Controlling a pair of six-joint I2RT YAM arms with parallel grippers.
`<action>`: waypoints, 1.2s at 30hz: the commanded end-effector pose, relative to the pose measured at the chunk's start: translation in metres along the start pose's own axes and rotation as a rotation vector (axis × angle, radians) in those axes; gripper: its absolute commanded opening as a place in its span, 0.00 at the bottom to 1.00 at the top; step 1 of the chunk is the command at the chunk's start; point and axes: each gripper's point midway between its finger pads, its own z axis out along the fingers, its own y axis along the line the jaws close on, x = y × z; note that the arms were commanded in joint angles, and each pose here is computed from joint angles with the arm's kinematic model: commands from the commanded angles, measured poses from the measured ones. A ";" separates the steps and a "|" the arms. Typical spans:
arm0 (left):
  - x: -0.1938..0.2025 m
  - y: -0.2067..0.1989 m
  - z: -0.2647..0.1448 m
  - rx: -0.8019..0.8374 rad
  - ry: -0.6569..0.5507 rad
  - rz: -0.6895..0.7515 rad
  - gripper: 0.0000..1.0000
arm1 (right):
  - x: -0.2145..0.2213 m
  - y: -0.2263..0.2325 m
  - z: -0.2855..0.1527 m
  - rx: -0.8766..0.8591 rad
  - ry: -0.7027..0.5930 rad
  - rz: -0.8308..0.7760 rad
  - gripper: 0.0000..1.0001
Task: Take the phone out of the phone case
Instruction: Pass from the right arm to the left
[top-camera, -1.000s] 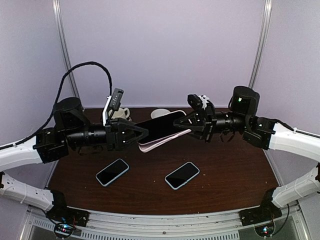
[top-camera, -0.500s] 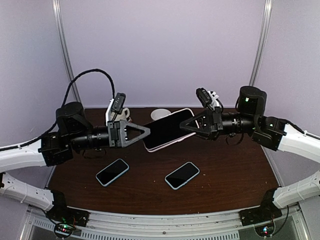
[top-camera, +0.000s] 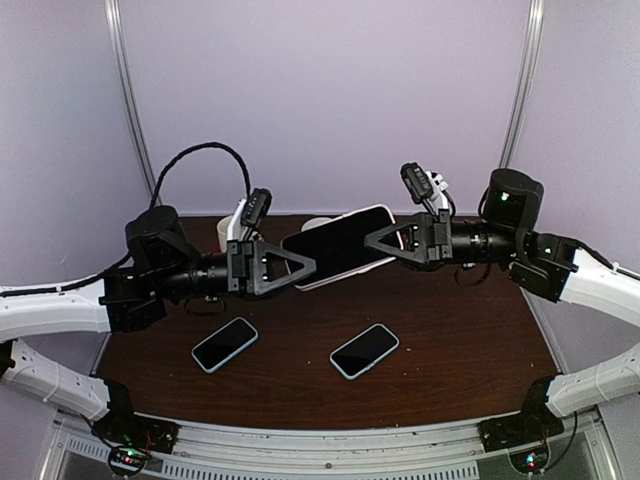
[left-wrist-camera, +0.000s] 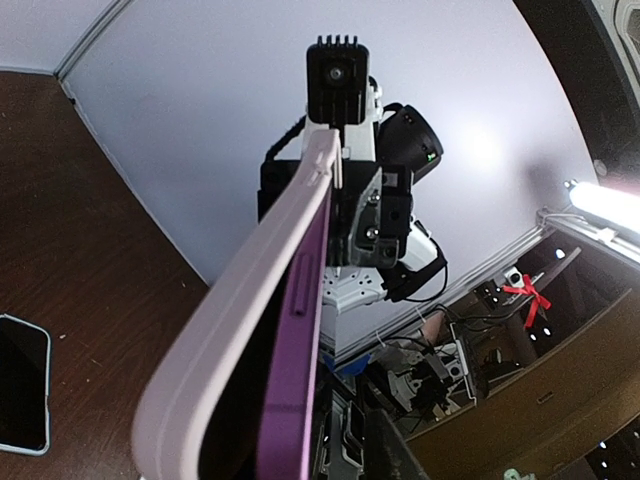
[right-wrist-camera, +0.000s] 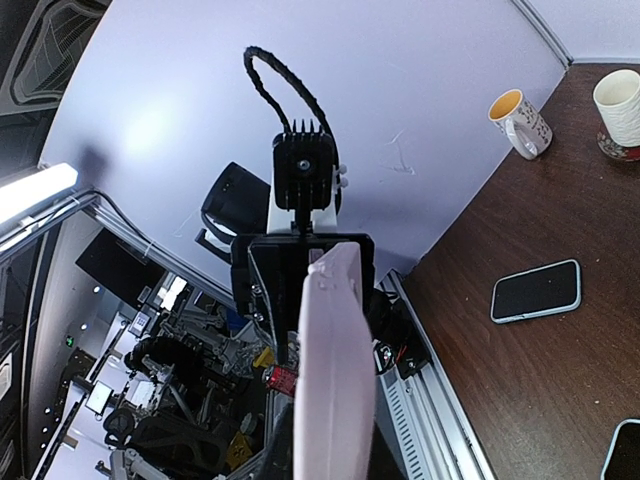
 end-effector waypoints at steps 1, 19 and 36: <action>-0.009 -0.030 0.004 0.101 -0.006 0.045 0.20 | -0.012 0.023 -0.001 -0.069 -0.016 -0.052 0.00; -0.020 0.005 -0.010 -0.161 0.031 0.426 0.00 | -0.001 -0.016 -0.018 0.122 0.018 -0.080 0.57; -0.023 0.037 -0.027 -0.340 0.321 1.049 0.00 | -0.016 -0.043 -0.057 0.442 0.003 -0.237 0.81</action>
